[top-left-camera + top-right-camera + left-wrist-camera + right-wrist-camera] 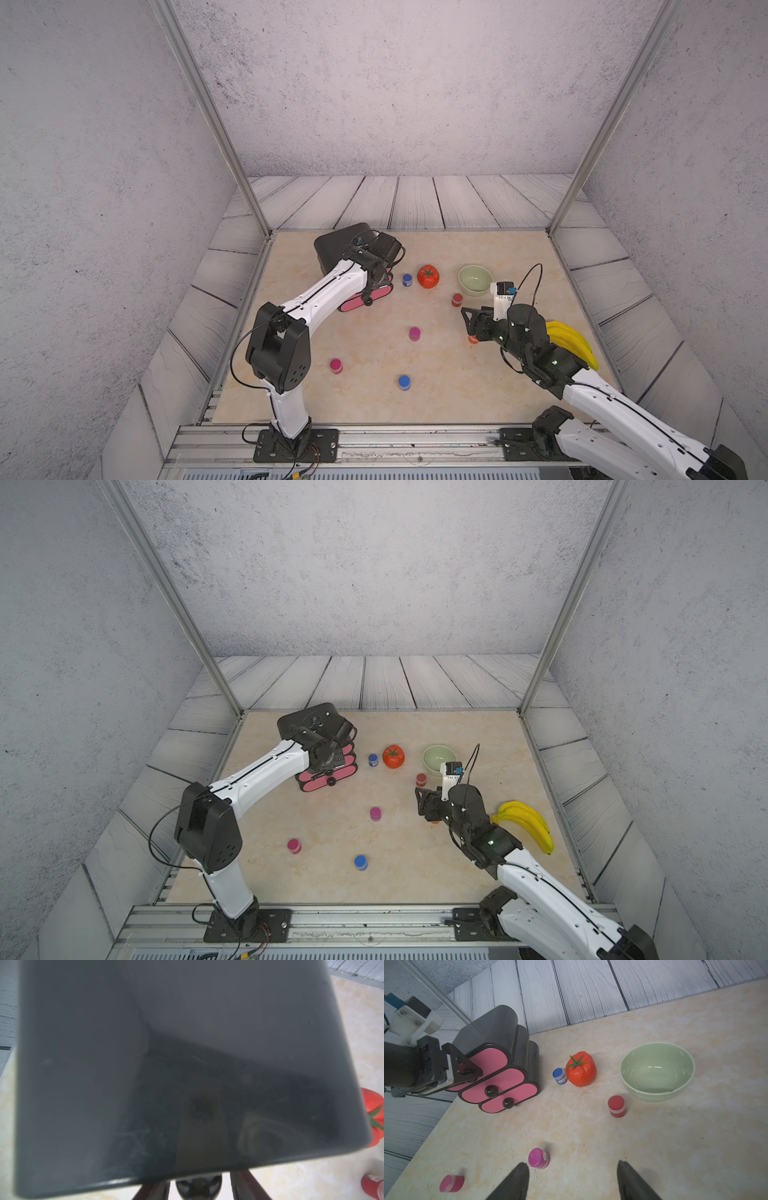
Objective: Put the paint cans in the drawer according to color
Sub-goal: Open the drawer in the storage box.
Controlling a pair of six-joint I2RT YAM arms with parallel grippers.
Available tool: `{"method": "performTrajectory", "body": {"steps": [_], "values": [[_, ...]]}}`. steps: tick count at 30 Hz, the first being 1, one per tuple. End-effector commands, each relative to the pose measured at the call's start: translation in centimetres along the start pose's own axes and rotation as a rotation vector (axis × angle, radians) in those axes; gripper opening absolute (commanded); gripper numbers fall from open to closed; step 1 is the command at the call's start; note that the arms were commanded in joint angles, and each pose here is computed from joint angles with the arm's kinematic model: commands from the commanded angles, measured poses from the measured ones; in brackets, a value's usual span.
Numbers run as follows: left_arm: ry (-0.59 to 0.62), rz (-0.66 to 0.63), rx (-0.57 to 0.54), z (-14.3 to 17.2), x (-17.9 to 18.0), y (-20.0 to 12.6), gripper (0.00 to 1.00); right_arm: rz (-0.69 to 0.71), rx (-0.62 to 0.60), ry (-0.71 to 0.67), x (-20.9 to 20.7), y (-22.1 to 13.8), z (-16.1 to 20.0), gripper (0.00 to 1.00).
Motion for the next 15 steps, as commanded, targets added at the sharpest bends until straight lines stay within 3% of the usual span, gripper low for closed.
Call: {"method": "performTrajectory", "body": {"steps": [1, 9, 15], "values": [[-0.017, 0.012, -0.039, -1.6, -0.5, 0.4, 0.48, 0.013, -0.044, -0.019, 0.1, -0.3, -1.4, 0.71], [-0.005, 0.026, -0.009, -1.5, -0.3, 0.4, 0.18, 0.028, -0.052, -0.026, -0.2, -0.6, -1.5, 0.71], [-0.011, 0.068, 0.057, -0.5, -0.3, -0.7, 0.11, 0.023, -0.05, -0.022, -0.2, -0.4, -1.5, 0.71]]}}
Point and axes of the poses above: each gripper's point midway between its finger pads, its own y axis out along the fingers, its own x axis along the line the jaws close on, z = x × y, the point moved 5 cm from there along -y, back along the fingers, and after that the axes turned 4 degrees about -y, right-handed, at the moved point
